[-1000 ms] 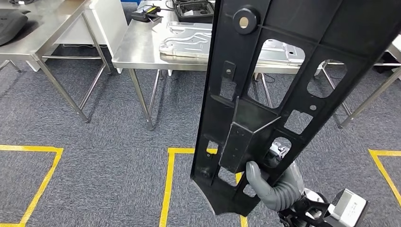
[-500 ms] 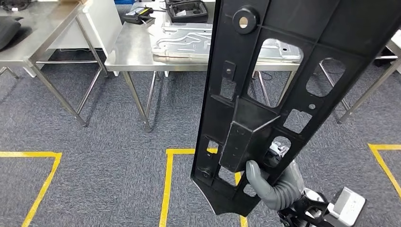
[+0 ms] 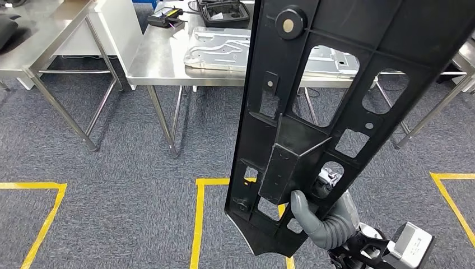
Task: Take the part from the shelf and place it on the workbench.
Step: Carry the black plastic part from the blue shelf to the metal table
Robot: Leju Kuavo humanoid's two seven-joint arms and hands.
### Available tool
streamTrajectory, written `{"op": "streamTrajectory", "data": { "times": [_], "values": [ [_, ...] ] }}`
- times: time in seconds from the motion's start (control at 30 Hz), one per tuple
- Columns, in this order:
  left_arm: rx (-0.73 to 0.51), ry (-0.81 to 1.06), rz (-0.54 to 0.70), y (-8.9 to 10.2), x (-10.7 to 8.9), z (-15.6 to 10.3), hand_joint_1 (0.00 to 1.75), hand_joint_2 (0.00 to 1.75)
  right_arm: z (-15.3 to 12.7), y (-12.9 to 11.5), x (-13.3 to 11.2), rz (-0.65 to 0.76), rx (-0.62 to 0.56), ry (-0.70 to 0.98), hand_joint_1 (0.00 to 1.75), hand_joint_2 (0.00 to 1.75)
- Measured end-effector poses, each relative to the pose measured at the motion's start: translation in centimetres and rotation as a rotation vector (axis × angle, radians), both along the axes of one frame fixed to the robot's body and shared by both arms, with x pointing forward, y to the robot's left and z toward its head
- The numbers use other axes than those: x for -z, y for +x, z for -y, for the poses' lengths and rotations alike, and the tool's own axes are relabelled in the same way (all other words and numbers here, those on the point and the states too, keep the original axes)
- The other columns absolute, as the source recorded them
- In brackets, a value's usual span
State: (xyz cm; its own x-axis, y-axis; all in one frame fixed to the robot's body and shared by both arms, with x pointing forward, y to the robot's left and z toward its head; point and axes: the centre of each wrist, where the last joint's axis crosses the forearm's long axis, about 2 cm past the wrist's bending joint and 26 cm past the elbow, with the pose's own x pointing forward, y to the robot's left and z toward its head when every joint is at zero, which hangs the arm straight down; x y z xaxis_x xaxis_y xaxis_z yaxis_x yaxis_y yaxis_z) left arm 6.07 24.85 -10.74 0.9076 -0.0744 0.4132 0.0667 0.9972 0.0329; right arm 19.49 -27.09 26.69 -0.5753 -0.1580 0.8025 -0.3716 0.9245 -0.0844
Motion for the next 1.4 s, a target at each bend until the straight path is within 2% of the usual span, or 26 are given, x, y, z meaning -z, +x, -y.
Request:
{"op": "streamTrajectory", "data": {
  "times": [1.4],
  "values": [
    [0.002,-0.010,-0.005,-0.28,0.03,0.16,0.00,1.75,-0.03,-0.01,-0.14,-0.002,-0.006,0.000,1.75,1.75]
  ]
}}
